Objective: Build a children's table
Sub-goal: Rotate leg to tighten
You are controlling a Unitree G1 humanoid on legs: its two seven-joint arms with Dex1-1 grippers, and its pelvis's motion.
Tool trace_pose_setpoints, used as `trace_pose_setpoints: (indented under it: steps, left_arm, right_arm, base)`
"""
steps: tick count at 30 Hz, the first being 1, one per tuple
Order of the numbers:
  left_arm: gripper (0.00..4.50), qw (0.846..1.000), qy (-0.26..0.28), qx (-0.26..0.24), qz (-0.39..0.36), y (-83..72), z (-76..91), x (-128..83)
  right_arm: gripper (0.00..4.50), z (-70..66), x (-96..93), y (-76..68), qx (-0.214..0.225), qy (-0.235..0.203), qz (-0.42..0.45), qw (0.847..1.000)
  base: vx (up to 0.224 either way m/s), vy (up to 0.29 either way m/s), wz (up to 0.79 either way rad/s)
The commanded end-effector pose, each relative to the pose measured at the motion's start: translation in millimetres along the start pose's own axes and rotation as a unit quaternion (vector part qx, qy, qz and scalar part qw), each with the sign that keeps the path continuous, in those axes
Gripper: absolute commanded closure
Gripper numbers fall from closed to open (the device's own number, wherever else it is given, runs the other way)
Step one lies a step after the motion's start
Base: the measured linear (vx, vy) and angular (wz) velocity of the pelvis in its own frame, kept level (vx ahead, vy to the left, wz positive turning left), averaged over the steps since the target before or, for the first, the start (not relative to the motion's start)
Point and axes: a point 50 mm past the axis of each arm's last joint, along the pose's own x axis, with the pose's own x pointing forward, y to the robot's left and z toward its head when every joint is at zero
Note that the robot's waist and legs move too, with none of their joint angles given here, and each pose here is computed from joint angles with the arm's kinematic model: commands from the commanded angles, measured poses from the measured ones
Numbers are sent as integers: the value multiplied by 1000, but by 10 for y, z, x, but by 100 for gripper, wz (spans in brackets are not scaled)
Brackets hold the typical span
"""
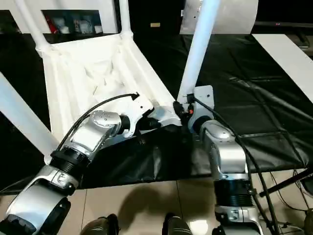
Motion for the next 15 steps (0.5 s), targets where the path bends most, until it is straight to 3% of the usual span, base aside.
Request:
trace_pose_setpoints:
  steps: [1,3,9,11,15]
  left_arm:
    - [450,999,-46,12,-26,-122,134,68]
    - [450,998,-45,16,-30,-110,117,49]
    - [450,992,-38,73,-100,-90,-10,-136]
    - [450,983,-29,100,-150,-106,-81,-246]
    - [450,976,-23,114,-183,-119,-124,-318]
  right_arm:
    - [152,-71,38,291,10,14,84,996]
    - [143,-61,20,271,7,11,91,996]
    - [103,-60,-138,18,-44,22,159,986]
    - [68,-62,-242,-145,-73,37,197,977]
    - [25,-50,-333,-232,-92,48,237,966]
  base:
    - [0,0,0]
    - [0,0,0]
    - [0,0,0]
    - [0,0,0]
    - [0,0,0]
